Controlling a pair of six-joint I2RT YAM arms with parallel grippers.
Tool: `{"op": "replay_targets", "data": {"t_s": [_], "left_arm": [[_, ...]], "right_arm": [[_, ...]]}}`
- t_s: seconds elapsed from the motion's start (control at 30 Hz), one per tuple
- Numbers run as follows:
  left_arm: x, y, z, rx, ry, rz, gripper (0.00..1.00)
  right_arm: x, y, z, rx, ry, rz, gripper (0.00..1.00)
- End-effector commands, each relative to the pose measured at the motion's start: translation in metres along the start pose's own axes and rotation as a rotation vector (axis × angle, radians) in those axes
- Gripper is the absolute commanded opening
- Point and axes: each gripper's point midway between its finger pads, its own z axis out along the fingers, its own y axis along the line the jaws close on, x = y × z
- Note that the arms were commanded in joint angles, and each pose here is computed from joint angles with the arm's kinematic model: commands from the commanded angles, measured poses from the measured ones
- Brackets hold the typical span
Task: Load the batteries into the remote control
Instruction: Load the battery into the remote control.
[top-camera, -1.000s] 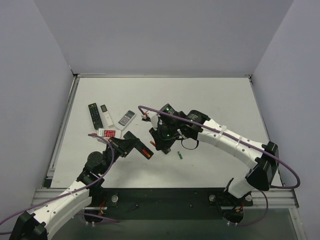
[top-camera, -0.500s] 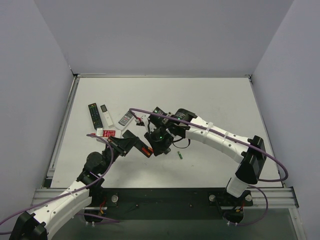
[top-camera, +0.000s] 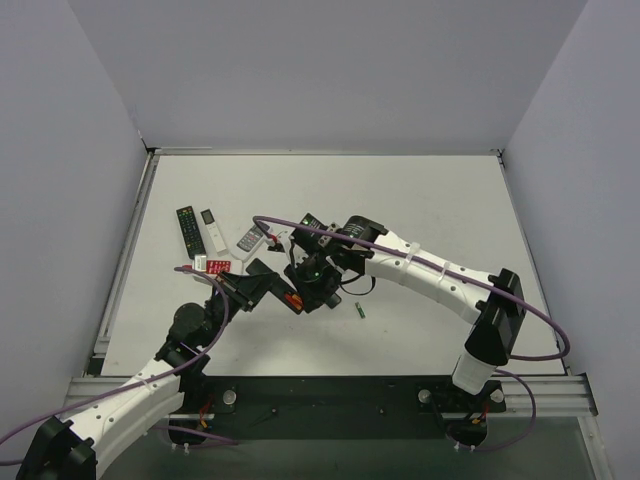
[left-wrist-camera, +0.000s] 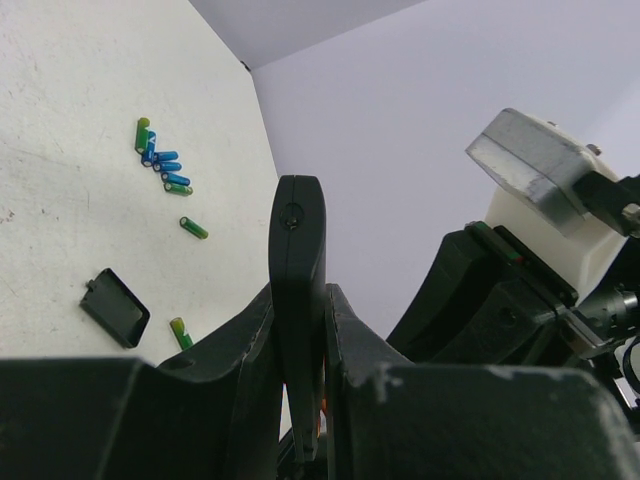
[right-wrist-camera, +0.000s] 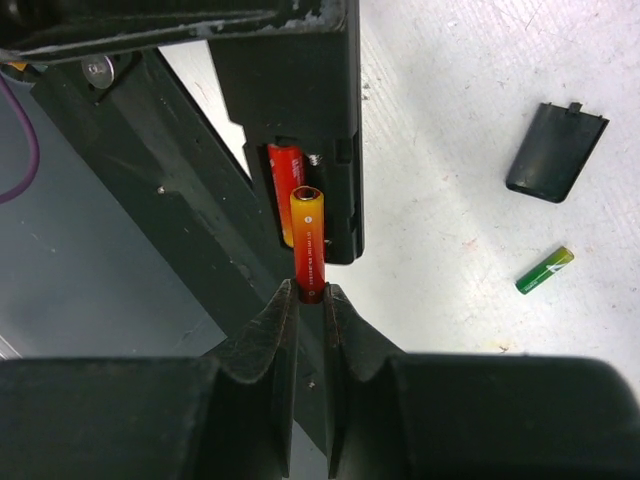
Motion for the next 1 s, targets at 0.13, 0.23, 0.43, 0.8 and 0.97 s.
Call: {"op": "replay_targets", "data": {"t_s": [0.13, 0.23, 0.43, 0.8, 0.97], "left_arm": [[0.0, -0.013, -0.004, 0.078, 0.002, -0.008, 0.0], [0.0, -0.014, -0.004, 0.081, 0.002, -0.011, 0.0], [0.001, -0.015, -0.005, 0.091, 0.008, -0.011, 0.0], [0.003, -0.022, -0.006, 0.119, 0.02, -0.007, 0.0], [0.003, -0.022, -0.006, 0.118, 0.022, -0.009, 0.0]], "right_arm": [[0.002, 0.003, -0.001, 0.007, 0.036, 0.024, 0.0], [-0.001, 0.0, -0.003, 0.025, 0.026, 0.028, 0.0], [-0.002, -0.002, -0.003, 0.034, 0.024, 0.035, 0.01], [-0.002, -0.002, -0.003, 0.038, 0.026, 0.059, 0.06], [-0.004, -0.002, -0.003, 0.039, 0.024, 0.066, 0.08]]}}
